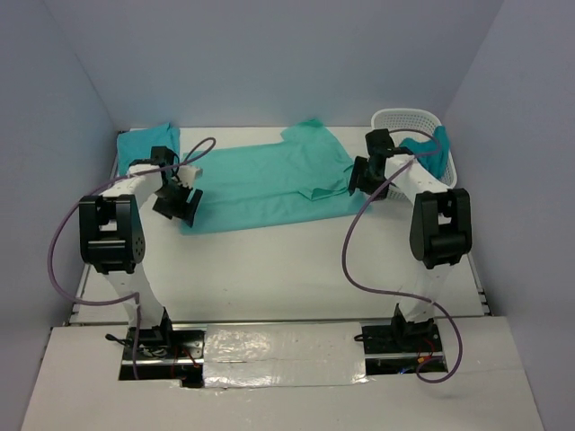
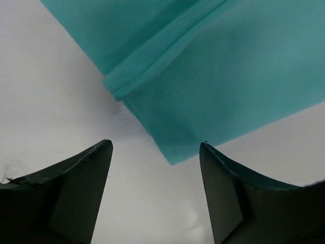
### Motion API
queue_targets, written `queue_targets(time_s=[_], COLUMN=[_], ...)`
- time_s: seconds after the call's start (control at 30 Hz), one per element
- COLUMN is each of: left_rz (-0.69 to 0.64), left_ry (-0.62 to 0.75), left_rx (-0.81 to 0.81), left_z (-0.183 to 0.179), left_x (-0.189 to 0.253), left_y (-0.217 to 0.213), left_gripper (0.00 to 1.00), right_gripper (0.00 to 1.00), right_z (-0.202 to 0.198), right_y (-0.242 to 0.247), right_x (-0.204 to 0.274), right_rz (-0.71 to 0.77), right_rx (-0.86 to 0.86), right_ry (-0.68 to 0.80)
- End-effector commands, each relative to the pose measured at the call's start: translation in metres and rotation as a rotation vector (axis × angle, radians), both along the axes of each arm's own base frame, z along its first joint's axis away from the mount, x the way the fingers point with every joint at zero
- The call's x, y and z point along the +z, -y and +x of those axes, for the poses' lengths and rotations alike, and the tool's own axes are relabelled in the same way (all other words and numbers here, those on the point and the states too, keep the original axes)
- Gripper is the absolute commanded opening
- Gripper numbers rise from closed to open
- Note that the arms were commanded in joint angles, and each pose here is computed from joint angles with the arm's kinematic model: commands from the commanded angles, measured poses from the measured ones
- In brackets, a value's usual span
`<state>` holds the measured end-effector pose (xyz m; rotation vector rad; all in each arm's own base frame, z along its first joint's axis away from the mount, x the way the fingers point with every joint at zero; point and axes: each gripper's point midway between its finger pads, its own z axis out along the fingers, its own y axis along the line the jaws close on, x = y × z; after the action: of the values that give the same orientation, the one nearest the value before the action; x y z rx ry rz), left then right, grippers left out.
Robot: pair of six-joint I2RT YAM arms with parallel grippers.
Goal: Fold and stack the t-shirts
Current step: Fold the flattened tshirt in 1/3 of the way
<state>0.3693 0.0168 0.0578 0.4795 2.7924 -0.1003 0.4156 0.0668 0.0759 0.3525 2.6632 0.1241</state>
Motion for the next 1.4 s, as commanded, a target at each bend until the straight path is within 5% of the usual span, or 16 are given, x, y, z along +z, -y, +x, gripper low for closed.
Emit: queue_targets(time_s=[0.0, 0.17, 0.37, 0.5, 0.53, 0.67, 0.93, 1.17, 1.2, 1.27, 1.3, 1.37], left_rz=[0.008, -0.028, -0.084, -0.151, -0.161, -0.132, 0.09, 0.224, 0.252, 0.268, 0.277, 0.29], left_ry=[-0.005, 0.008, -0.027, -0.094, -0.091, -0.101, -0.154, -0.315, -0.324, -0.352, -0.354, -0.316], left_rx=[0.05, 0.091, 0.074, 0.039, 0.029, -0.02, -0.076, -0.129, -0.132, -0.137, -0.13, -0.112], left_z=[0.005, 0.021, 0.017, 0.002, 0.0, -0.012, -0.071, -0.144, -0.149, -0.157, -0.156, -0.142], left_x=[-0.018, -0.032, -0.049, -0.056, -0.054, -0.052, -0.017, -0.022, -0.022, -0.024, -0.021, -0.005], left_y=[-0.002, 0.002, 0.013, 0.026, 0.028, 0.023, -0.033, -0.053, -0.058, -0.06, -0.063, -0.067], left_gripper=[0.83, 0.87, 0.69, 0.34, 0.0, 0.0, 0.0, 0.0, 0.1, 0.42, 0.91, 0.99], right_gripper=[0.7, 0.71, 0.64, 0.36, 0.25, 0.0, 0.0, 0.01, 0.03, 0.32, 0.44, 0.52], right_z=[0.019, 0.026, 0.023, 0.009, 0.007, -0.009, -0.081, -0.183, -0.192, -0.211, -0.216, -0.215], right_y=[0.004, 0.015, 0.006, 0.009, 0.009, 0.008, 0.005, -0.022, -0.024, -0.026, -0.026, -0.023], right_x=[-0.006, -0.034, -0.049, -0.054, -0.051, -0.054, -0.037, -0.06, -0.062, -0.065, -0.065, -0.056], right_rz=[0.013, 0.027, 0.06, 0.046, 0.046, 0.064, 0.093, 0.132, 0.136, 0.162, 0.166, 0.153], right_rx=[-0.054, -0.131, -0.111, -0.094, -0.092, -0.088, -0.076, -0.053, -0.055, -0.066, -0.066, -0.049], right_ry=[0.041, 0.003, -0.027, -0.064, -0.055, -0.063, -0.097, -0.27, -0.279, -0.294, -0.3, -0.266])
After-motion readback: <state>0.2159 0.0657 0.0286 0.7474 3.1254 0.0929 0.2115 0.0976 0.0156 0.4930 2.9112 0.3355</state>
